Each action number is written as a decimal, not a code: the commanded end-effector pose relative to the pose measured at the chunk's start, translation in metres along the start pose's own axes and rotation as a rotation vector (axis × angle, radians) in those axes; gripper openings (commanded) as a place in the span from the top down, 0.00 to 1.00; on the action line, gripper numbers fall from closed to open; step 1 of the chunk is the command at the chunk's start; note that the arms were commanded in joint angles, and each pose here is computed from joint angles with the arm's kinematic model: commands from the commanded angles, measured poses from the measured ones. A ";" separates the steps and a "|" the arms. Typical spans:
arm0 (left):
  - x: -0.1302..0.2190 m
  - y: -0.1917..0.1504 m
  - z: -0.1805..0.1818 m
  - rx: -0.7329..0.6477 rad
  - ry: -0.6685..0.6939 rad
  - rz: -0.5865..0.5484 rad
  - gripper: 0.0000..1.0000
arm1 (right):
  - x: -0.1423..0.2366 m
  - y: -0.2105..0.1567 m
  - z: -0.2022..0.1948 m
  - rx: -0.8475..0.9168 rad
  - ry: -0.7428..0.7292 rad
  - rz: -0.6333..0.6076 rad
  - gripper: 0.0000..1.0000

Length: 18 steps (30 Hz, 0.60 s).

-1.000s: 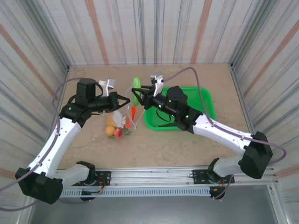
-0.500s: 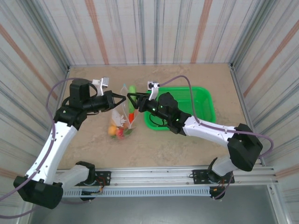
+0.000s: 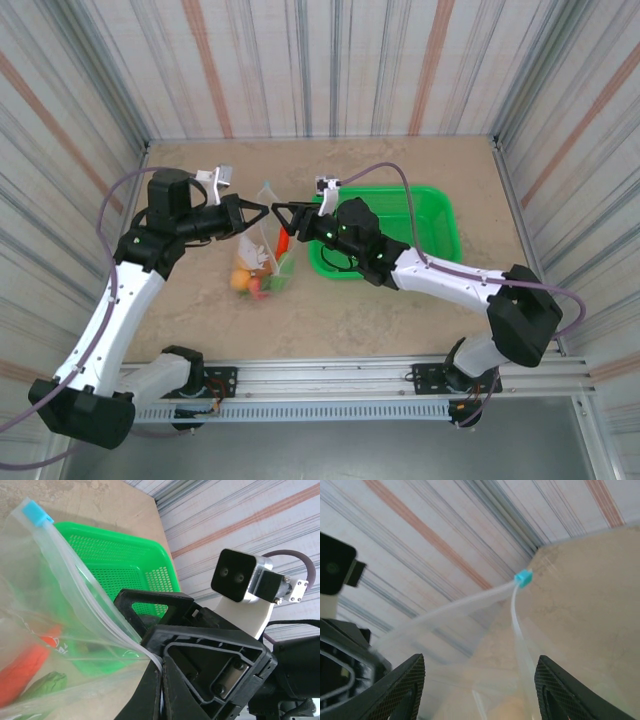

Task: Place the food in the zip-top bag and seal the zipper

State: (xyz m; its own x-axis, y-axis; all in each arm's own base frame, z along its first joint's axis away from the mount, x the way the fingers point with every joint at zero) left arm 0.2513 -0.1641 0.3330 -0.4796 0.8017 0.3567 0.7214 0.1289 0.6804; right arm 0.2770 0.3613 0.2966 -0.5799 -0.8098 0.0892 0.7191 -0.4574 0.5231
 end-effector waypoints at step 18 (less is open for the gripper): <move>0.001 -0.018 0.006 -0.025 0.003 0.036 1.00 | 0.112 0.063 -0.105 0.028 -0.741 0.310 0.42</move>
State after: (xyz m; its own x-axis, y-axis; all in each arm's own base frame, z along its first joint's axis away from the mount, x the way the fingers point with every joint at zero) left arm 0.2484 -0.1639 0.3212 -0.4661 0.8016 0.3744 0.7307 0.1102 0.6737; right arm 0.3225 0.2331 0.3042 -0.6256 -0.5916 0.5085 0.7726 -0.3793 0.5091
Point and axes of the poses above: each hand's point on the last joint's axis, 136 mm out from that joint toward the fingers, its own x axis back along the fingers, its own z axis along the line the jaws close on, y = z × x, the point moved 3 cm from there along x, back along the fingers, and after that the axes turned 14 degrees about -x, right-handed, at the moved point
